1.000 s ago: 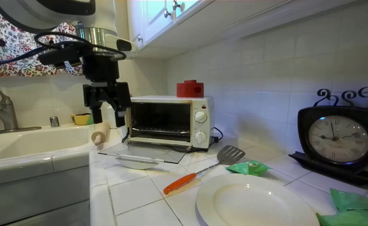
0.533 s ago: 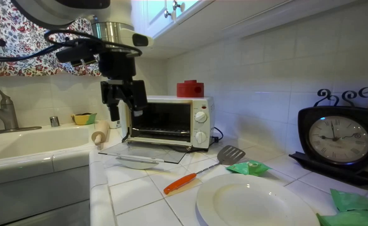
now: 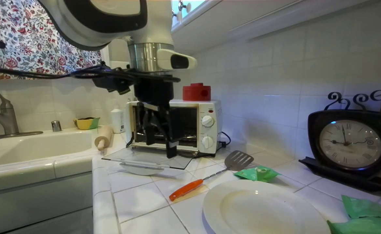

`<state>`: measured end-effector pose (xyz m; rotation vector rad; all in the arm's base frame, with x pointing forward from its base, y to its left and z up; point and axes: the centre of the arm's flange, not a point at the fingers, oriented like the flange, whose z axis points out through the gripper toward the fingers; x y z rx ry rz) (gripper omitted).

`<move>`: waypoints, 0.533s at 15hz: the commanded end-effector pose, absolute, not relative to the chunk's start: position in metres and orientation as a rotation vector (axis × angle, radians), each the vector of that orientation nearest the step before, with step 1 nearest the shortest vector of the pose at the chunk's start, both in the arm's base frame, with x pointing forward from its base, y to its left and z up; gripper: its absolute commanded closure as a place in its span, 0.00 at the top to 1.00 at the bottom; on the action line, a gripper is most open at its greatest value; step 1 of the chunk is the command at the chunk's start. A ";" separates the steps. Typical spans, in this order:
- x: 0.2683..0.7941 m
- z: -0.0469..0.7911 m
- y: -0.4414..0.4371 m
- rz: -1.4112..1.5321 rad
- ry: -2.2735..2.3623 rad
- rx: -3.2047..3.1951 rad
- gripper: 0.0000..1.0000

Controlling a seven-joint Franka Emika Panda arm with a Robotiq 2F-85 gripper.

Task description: Use the spatula to take the black item out of the stove

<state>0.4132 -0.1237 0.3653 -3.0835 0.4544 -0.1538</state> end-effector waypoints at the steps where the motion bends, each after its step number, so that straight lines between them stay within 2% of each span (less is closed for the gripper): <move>1: 0.439 0.331 -0.132 -0.212 0.472 -3.093 1.00; 8: 0.431 0.299 -0.144 -0.011 0.536 -3.153 1.00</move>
